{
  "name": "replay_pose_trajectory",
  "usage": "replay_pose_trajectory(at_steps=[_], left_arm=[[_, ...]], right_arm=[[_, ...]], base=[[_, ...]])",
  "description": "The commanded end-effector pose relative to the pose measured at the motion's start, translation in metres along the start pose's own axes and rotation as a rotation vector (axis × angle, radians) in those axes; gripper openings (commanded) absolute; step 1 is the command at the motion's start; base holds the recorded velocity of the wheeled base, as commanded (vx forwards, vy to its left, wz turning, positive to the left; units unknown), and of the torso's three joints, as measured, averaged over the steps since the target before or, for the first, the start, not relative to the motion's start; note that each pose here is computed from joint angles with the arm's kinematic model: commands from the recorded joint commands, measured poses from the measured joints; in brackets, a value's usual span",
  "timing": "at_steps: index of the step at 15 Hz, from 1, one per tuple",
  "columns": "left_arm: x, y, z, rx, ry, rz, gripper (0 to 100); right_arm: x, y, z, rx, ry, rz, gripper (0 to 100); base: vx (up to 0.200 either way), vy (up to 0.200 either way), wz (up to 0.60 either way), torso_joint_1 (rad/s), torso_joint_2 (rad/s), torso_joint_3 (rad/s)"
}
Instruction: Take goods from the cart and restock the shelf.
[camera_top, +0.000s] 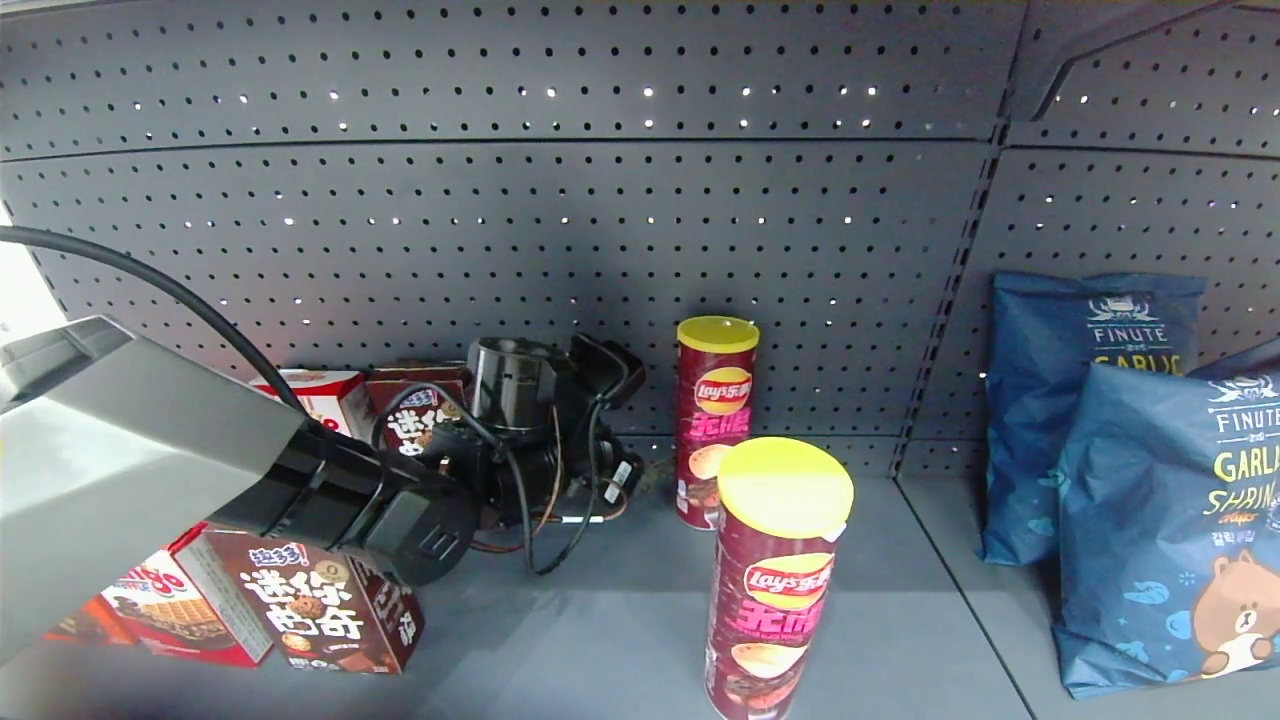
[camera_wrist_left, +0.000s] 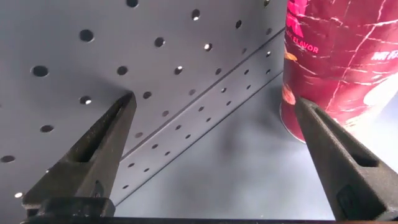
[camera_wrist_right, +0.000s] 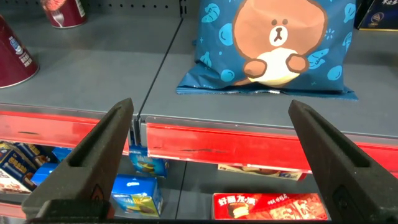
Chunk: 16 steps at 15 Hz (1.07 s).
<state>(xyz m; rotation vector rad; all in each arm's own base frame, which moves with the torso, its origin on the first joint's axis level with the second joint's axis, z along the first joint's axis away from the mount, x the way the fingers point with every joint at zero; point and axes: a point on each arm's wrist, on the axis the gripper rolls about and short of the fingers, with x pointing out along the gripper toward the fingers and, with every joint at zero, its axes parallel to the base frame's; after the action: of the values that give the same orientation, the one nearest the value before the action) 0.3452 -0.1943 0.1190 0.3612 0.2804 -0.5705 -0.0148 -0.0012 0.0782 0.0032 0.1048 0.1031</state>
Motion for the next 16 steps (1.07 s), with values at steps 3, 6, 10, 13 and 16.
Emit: replay_pose_trajectory(at_steps=[3, 6, 10, 13, 16], left_arm=[[0.005, -0.004, -0.001, 0.001, 0.002, -0.008, 100], [0.004, -0.003, 0.0, 0.002, 0.001, -0.002, 100], [-0.031, 0.012, 0.035, 0.002, -0.1, 0.06, 100], [-0.069, 0.021, 0.063, 0.0, -0.174, 0.106, 100], [-0.157, 0.026, 0.074, -0.008, -0.199, 0.152, 100]], right_arm=[[0.0, 0.0, 0.0, 0.0, 0.001, 0.001, 100], [0.0, 0.0, 0.0, 0.0, 0.001, 0.001, 100], [0.0, 0.0, 0.0, 0.0, 0.001, 0.001, 100], [0.0, 0.0, 0.0, 0.0, 0.001, 0.001, 100], [0.0, 0.0, 0.0, 0.0, 0.001, 0.001, 100]], base=[[0.0, 0.0, 0.0, 0.0, 0.0, 0.0], [0.0, 0.0, 0.0, 0.0, 0.0, 0.0], [0.0, 0.0, 0.0, 0.0, 0.0, 0.0], [0.0, 0.0, 0.0, 0.0, 0.0, 0.0], [0.0, 0.0, 0.0, 0.0, 0.0, 0.0]])
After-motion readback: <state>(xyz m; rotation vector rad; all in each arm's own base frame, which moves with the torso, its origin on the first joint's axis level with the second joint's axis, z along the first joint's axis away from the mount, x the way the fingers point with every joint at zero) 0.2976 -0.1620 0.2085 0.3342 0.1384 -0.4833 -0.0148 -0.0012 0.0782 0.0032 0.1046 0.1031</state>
